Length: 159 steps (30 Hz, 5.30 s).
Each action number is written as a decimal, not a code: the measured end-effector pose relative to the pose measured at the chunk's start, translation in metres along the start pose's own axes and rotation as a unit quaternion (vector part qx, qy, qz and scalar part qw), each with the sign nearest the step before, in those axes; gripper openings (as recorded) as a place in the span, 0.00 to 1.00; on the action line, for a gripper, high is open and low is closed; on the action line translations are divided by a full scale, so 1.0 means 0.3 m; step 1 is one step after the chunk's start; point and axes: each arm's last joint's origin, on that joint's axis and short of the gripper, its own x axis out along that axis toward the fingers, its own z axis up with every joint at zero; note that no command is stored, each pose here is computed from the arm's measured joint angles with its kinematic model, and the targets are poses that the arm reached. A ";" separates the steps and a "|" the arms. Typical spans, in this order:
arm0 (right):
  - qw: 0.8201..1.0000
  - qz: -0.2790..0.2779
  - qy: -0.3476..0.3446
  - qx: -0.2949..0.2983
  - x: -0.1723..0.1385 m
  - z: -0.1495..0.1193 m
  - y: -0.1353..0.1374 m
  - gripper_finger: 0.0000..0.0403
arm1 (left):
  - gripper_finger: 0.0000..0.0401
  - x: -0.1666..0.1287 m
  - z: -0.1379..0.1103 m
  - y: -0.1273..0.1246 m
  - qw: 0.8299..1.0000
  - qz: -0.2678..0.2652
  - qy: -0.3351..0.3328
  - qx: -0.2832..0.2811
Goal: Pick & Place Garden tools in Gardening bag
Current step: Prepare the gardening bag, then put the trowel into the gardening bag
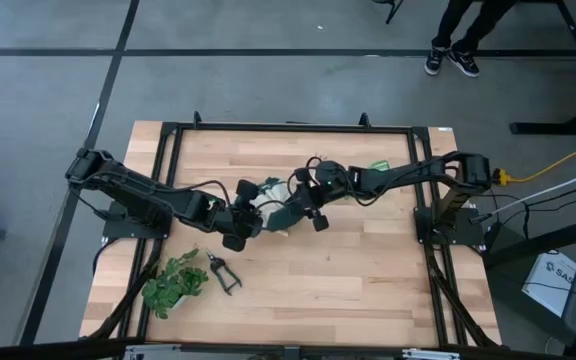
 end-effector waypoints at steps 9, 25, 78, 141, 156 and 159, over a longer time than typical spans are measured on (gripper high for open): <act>0.999 -0.018 0.029 -0.031 -0.005 -0.007 0.001 0.03 | 0.04 -0.011 0.006 0.011 0.995 0.004 -0.007 -0.100; 0.925 -0.156 0.153 -0.309 0.026 0.041 0.094 0.01 | 0.43 -0.178 -0.116 0.259 0.817 -0.042 -0.046 -0.573; 0.819 -0.319 0.096 -0.466 0.028 0.234 0.272 0.00 | 0.17 -0.116 -0.175 0.329 0.786 -0.212 -0.001 -0.580; 0.969 -0.132 -0.062 0.197 0.009 0.079 0.019 0.54 | 0.00 -0.134 -0.163 0.303 0.933 0.058 0.060 -0.350; 0.970 -0.132 -0.051 0.199 0.010 0.071 0.021 0.52 | 0.01 -0.211 -0.130 0.283 0.911 -0.010 0.011 -0.413; 0.970 -0.132 -0.051 0.198 0.010 0.071 0.021 0.52 | 0.02 -0.214 -0.122 0.268 0.908 -0.032 0.010 -0.418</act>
